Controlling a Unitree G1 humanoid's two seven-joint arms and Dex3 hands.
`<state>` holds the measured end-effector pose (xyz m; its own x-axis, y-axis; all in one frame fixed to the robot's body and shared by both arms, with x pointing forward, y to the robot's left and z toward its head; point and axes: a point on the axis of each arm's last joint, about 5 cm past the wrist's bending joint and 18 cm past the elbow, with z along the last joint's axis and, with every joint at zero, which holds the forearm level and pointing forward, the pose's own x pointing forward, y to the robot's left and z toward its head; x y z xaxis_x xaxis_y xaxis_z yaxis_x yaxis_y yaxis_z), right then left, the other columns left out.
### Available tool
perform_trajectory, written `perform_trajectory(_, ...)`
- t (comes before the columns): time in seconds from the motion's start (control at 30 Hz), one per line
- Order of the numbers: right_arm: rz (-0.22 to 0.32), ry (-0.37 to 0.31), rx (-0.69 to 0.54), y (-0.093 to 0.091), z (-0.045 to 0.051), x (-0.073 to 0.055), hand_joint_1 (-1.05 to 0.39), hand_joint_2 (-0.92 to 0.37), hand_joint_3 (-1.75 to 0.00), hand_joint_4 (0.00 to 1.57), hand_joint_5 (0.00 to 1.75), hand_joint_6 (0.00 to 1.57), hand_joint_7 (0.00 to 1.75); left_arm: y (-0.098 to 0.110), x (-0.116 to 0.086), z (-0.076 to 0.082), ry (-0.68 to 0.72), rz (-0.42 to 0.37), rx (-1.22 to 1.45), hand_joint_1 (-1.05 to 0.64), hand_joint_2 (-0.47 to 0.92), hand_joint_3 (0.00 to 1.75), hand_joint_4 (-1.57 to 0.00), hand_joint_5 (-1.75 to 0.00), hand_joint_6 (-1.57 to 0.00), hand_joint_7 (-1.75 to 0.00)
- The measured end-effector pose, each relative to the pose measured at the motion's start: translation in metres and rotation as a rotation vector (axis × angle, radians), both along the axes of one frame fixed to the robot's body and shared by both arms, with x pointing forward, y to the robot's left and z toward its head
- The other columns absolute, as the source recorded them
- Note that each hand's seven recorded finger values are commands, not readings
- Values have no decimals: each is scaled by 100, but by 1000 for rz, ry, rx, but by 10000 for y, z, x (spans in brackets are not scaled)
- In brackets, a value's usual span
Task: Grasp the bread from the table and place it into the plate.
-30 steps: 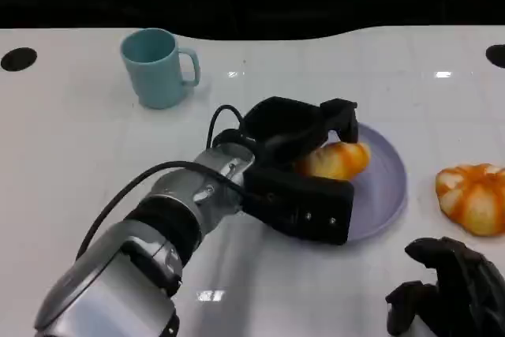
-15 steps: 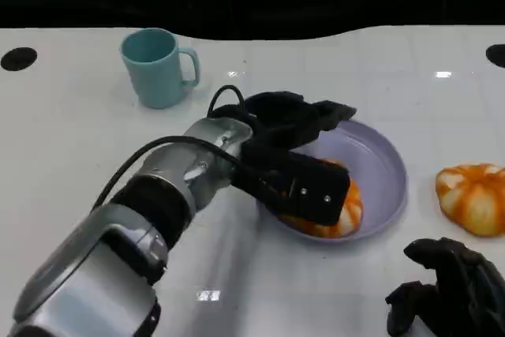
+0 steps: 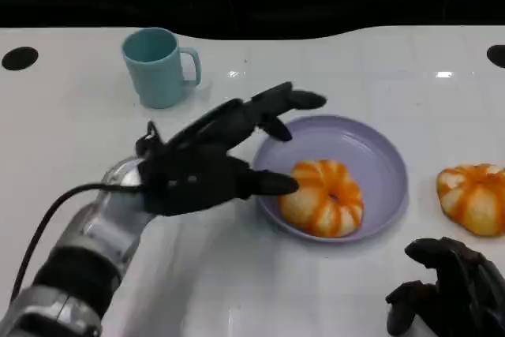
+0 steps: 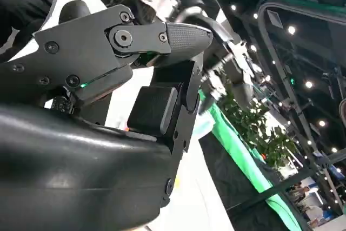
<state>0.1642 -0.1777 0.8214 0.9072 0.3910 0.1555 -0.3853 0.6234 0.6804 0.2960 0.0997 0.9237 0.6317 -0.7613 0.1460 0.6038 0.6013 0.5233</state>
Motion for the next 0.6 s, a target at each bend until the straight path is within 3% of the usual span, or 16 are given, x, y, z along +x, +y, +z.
perform_trajectory(0.07,-5,2,-3,-3,5,-3,-55,-83,-41,157,59,157,20,58,-61,-74,50,-4,-100,-105,92,15,-90,-114,-59,-88)
perform_trajectory(0.1,-6,0,-3,-3,9,-2,-54,-83,-42,157,59,157,19,79,-88,-104,71,-6,-144,-104,92,16,-106,-117,-79,-90)
perform_trajectory(0.2,-5,-2,0,-5,16,-5,-54,-83,-42,157,60,157,21,146,-164,-176,124,-29,-282,-103,92,14,-103,-138,-99,-107)
perform_trajectory(0.37,-8,13,-2,-10,36,-30,-54,-83,-43,157,62,157,23,285,-314,-302,207,7,-428,-103,92,7,-109,-154,-110,-121)
perform_trajectory(0.6,-17,23,-5,-6,57,-51,-55,-82,-44,157,65,157,24,417,-572,-476,440,49,-634,-104,89,1,-135,-120,-137,-91)
